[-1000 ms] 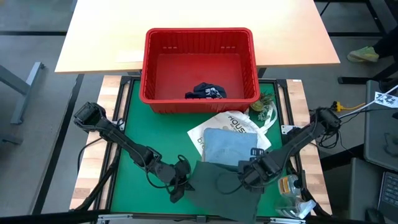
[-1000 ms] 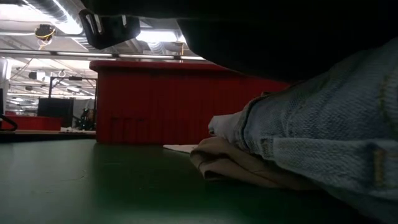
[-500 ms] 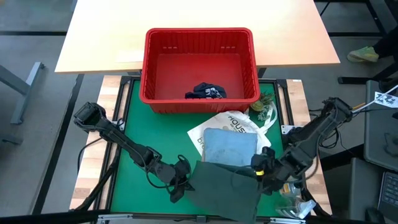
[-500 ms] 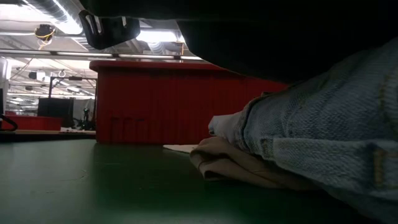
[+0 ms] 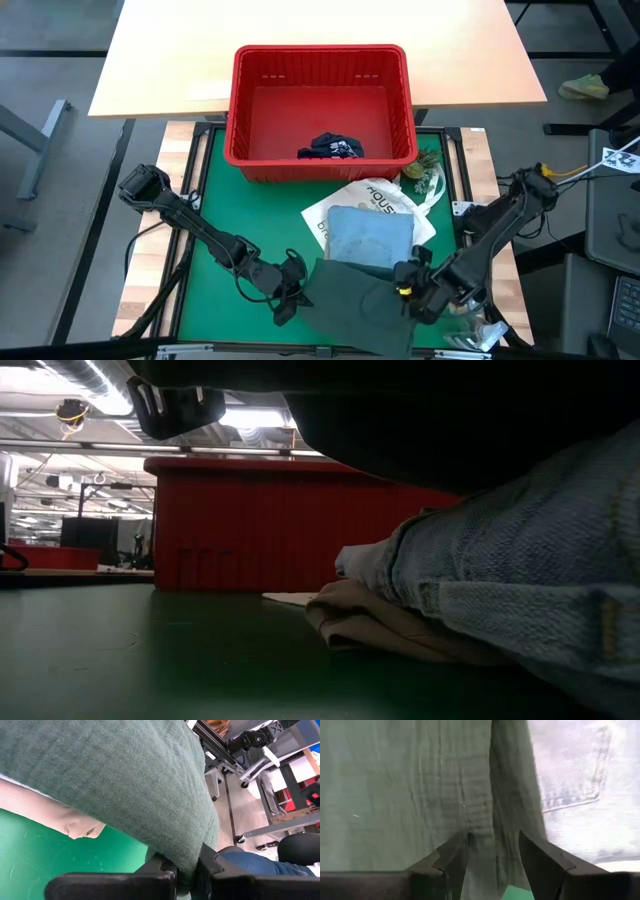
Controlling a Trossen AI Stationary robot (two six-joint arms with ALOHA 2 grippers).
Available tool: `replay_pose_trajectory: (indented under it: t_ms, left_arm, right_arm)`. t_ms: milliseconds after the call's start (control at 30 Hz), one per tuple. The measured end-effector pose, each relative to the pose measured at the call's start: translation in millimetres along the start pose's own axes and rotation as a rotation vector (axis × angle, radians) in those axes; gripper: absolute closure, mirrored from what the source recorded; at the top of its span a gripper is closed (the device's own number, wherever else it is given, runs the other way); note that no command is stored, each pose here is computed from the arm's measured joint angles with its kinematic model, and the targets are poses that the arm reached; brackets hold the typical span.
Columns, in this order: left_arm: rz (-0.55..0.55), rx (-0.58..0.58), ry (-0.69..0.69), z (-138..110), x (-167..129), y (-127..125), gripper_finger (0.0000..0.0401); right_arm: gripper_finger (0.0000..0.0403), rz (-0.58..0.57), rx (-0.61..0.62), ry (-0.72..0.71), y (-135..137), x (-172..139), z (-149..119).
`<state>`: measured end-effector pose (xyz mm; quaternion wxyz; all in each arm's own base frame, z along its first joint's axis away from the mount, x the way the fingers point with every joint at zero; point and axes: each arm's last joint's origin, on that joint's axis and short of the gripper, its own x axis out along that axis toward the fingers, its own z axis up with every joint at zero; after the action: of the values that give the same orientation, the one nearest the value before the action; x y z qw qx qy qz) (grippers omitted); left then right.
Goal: Fold Laundry from Bin
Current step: Fold the green polo shirt
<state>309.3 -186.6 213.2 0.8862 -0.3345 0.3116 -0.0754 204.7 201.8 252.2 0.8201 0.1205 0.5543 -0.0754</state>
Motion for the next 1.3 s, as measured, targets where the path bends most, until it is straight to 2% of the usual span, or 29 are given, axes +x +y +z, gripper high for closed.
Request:
replay_pose_trajectory:
  t_ms: [233, 467, 600, 800, 967, 1100, 1300]
  left_arm:
    - [0.001, 0.000, -0.001, 0.0, 0.0, 0.0, 0.0387]
    - [0.002, 0.001, -0.001, 0.0, 0.1, 0.0, 0.0387]
    - [0.002, 0.001, 0.000, -0.1, 0.2, 0.1, 0.0392]
    - [0.003, 0.002, 0.003, -0.3, 0.1, 0.2, 0.0393]
    - [0.004, 0.001, 0.001, -0.3, 0.1, 0.2, 0.0394]
    - [0.005, 0.001, 0.001, -0.3, 0.1, 0.3, 0.0394]
    - [0.007, 0.002, 0.003, -0.5, 0.1, 0.5, 0.0394]
  right_arm:
    - [0.0226, -0.114, -0.002, 0.058, 5.4, 31.1, -2.9]
    - [0.0226, -0.159, 0.029, 0.133, 1.9, 52.9, 4.6]
    - [0.0226, -0.157, 0.033, 0.138, 0.9, 51.2, 7.2]
    - [0.0226, -0.127, -0.056, 0.115, 8.6, 38.6, 15.6]
    - [0.0226, -0.223, -0.088, 0.053, 3.7, 35.5, 17.4]
    - [0.0226, -0.251, -0.096, 0.076, 0.8, 34.7, 15.5]
    - [0.0226, -0.227, -0.075, 0.129, -0.5, 37.4, 17.2]
